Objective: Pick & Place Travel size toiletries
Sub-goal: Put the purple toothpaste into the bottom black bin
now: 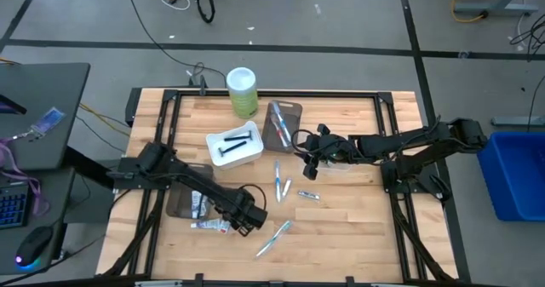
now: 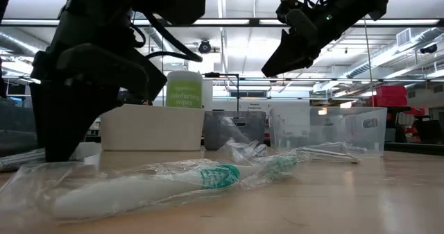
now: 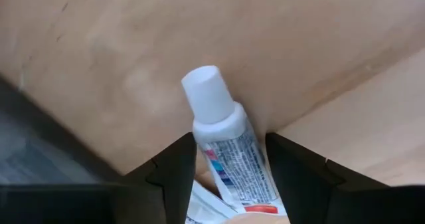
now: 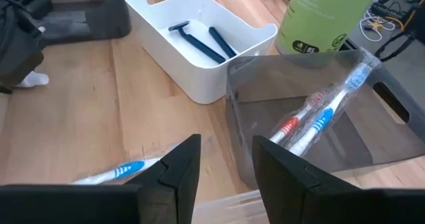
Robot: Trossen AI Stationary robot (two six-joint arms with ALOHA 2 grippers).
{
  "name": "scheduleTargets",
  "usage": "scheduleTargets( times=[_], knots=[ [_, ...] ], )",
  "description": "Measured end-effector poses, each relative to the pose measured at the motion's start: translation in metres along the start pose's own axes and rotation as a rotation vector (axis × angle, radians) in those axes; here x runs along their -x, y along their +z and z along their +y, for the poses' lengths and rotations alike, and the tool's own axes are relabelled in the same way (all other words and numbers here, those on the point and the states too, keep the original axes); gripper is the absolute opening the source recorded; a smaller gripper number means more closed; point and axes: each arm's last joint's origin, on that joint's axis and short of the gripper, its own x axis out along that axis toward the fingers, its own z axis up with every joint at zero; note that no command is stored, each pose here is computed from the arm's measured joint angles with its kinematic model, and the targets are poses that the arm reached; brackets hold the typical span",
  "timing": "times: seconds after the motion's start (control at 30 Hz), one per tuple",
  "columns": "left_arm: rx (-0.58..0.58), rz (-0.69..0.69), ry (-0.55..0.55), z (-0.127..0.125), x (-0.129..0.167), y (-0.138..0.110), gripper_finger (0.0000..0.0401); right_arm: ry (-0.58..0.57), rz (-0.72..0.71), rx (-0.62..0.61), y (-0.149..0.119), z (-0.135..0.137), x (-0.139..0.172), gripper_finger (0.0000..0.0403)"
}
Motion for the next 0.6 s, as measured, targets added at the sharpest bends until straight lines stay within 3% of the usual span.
scheduleTargets(
  times=[0.13,0.37,0.6],
  knots=[
    [-0.062,-0.011,0.001,-0.001,0.0,0.0,0.0177,0.0,0.0,0.0,0.0,0.0,0.0,0.0145],
    [-0.163,-0.024,0.018,-0.006,0.016,0.009,0.0098,0.0,0.0,0.0,0.0,0.0,0.0,0.0145],
    [-0.233,-0.11,0.138,-0.001,0.065,0.026,0.0059,0.0,0.001,0.0,0.0,0.0,0.0,0.0146]
  ],
)
